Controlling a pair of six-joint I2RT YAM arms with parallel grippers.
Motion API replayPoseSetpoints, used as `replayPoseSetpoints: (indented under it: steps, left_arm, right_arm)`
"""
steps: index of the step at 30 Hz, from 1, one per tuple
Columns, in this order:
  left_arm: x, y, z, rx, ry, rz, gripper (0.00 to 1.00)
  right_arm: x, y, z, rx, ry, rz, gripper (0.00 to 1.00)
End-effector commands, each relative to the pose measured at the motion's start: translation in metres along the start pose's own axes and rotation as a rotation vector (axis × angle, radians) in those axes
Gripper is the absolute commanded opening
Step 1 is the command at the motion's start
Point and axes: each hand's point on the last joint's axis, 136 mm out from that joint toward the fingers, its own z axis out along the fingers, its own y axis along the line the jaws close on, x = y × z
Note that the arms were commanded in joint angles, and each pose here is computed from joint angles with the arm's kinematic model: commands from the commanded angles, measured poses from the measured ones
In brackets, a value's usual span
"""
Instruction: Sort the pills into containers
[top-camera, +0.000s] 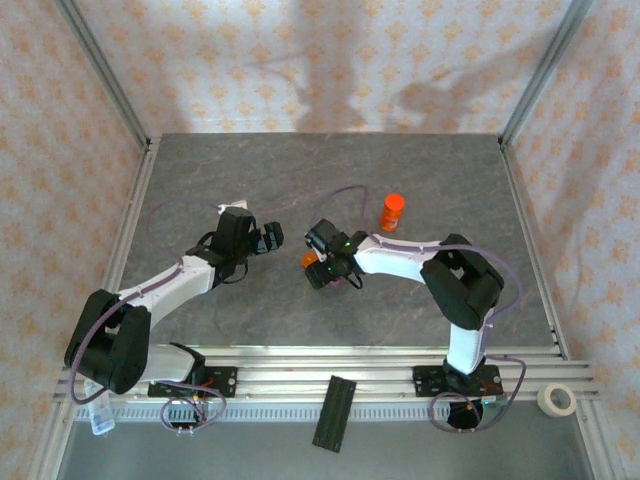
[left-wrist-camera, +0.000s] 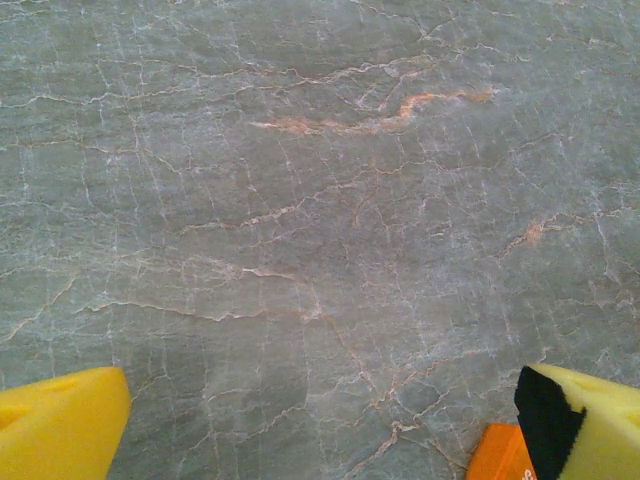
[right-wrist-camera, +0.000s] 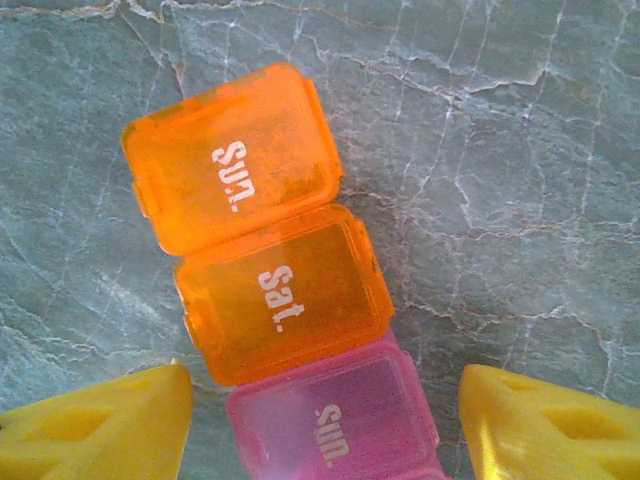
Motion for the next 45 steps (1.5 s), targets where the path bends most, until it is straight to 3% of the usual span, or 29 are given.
replayPoseSetpoints:
  steps: [1,11,21,26,34,45]
  left_arm:
    - [-0.004,-0.004,0.0,0.004,-0.014,-0.014,1.0]
    - [-0.003,-0.004,0.001,0.004,-0.01,-0.017,1.0]
    - [-0.004,-0.008,0.0,0.027,-0.01,-0.018,1.0]
    - [-0.008,-0.019,-0.003,0.078,-0.012,-0.075,1.0]
    - [-0.022,-0.033,-0.011,0.122,-0.016,-0.172,1.0]
    - [-0.042,-0.105,-0.035,0.506,0.017,-0.261,1.0]
  right_arm:
    - [0.004,-0.007,0.001,0.038,0.001,0.0,0.7]
    - [0.015,-0.008,0.003,0.03,0.012,0.012,0.64]
    - [0.021,-0.008,0.006,0.023,0.018,0.022,0.47]
    - [0.019,-0.009,0.001,0.026,0.003,0.025,0.35]
    - [0.0,-0.012,-0.019,0.03,-0.06,0.042,0.31]
    - [-0.045,-0.021,-0.066,-0.173,-0.213,0.195,0.3]
